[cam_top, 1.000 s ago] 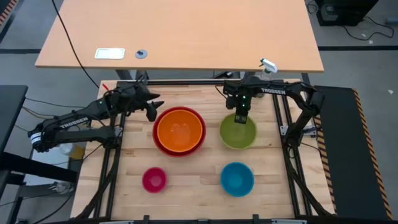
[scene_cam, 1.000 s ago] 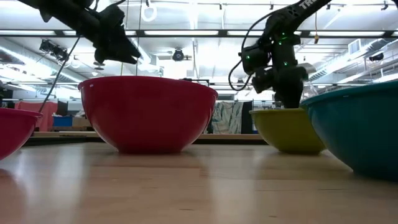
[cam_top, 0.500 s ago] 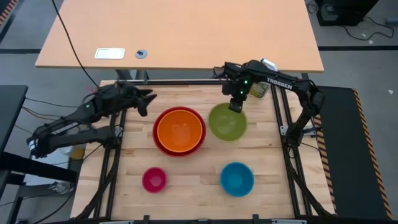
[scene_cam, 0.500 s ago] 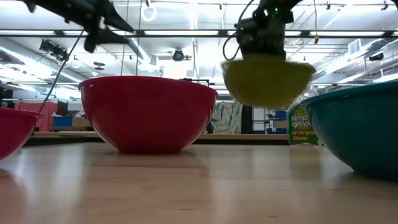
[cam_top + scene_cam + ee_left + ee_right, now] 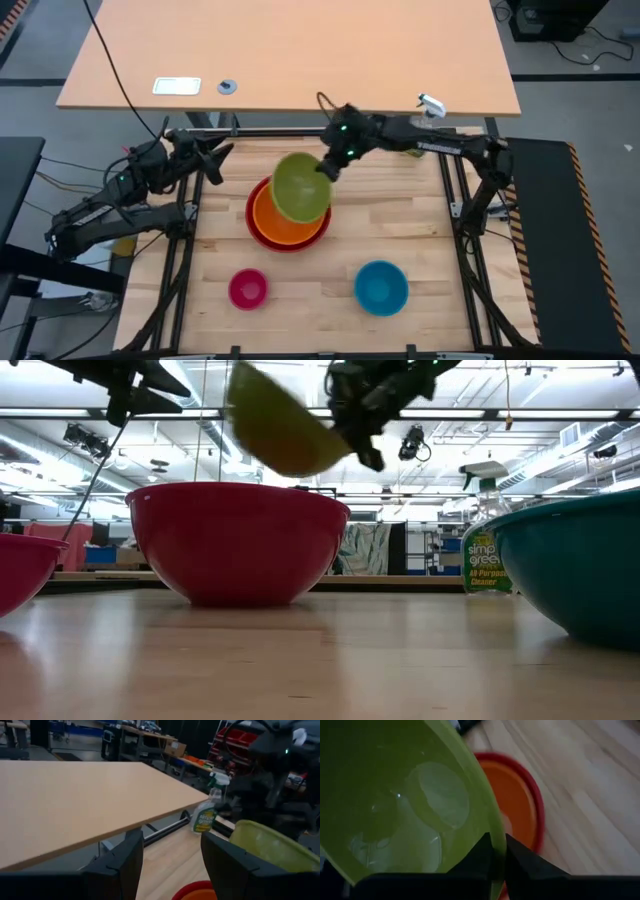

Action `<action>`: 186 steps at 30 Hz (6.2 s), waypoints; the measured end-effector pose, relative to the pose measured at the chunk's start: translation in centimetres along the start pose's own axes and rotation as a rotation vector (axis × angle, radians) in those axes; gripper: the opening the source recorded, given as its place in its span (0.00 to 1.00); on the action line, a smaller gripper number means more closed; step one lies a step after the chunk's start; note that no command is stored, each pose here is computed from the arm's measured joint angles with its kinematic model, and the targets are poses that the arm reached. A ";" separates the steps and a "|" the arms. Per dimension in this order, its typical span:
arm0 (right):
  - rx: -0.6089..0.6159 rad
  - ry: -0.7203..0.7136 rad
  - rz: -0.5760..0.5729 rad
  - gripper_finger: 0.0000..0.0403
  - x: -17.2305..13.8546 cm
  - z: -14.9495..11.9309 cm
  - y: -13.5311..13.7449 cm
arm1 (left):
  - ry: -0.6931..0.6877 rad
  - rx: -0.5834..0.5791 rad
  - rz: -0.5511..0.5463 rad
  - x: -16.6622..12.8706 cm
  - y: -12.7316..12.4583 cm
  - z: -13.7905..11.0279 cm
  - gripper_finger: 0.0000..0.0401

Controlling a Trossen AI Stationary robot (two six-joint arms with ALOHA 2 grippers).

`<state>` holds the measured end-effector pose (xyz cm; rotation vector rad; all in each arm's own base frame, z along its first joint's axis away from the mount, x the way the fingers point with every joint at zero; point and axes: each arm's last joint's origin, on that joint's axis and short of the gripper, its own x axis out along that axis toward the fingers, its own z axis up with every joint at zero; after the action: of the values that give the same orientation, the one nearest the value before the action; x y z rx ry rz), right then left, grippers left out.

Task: Nest bowls inside each other
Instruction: Stack the green bowl on top of the orange bowl, then stack the blue bowl on top of the green bowl, then stack the pink bowl on top of the blue bowl

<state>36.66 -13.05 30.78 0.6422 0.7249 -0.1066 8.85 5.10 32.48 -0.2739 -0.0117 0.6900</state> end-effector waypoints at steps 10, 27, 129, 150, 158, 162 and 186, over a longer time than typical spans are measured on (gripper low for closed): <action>0.062 0.078 -0.012 0.16 7.9 -1.3 -2.1 | 0.006 -0.044 -0.126 0.4 -0.5 0.2 0.50; -0.040 0.233 -0.063 0.66 0.7 -2.6 0.5 | 0.075 -0.101 -0.180 0.4 -0.6 -0.3 0.50; -0.308 0.055 -0.224 0.41 -0.7 5.0 -0.6 | 1.453 -0.666 -0.212 -1.7 -7.9 -17.2 0.50; -0.358 -0.041 -0.317 0.41 -5.8 5.7 -0.5 | 1.506 -0.497 -0.078 -1.7 -9.6 -21.6 0.30; -0.358 -0.035 -0.317 0.41 -5.9 5.8 -0.8 | 1.385 -0.639 -0.331 -1.5 -10.9 -19.1 0.04; -0.342 -0.034 -0.296 0.41 -6.2 5.9 -1.3 | 1.254 -0.681 -0.574 -1.6 -12.1 -15.6 0.05; -0.488 0.127 -0.202 0.41 7.1 2.0 0.3 | 0.729 0.008 -0.060 1.5 -7.6 -1.1 0.06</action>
<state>43.23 -13.10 27.44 0.1092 0.8985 -0.0711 14.87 0.18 33.25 -0.5027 0.6750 0.4993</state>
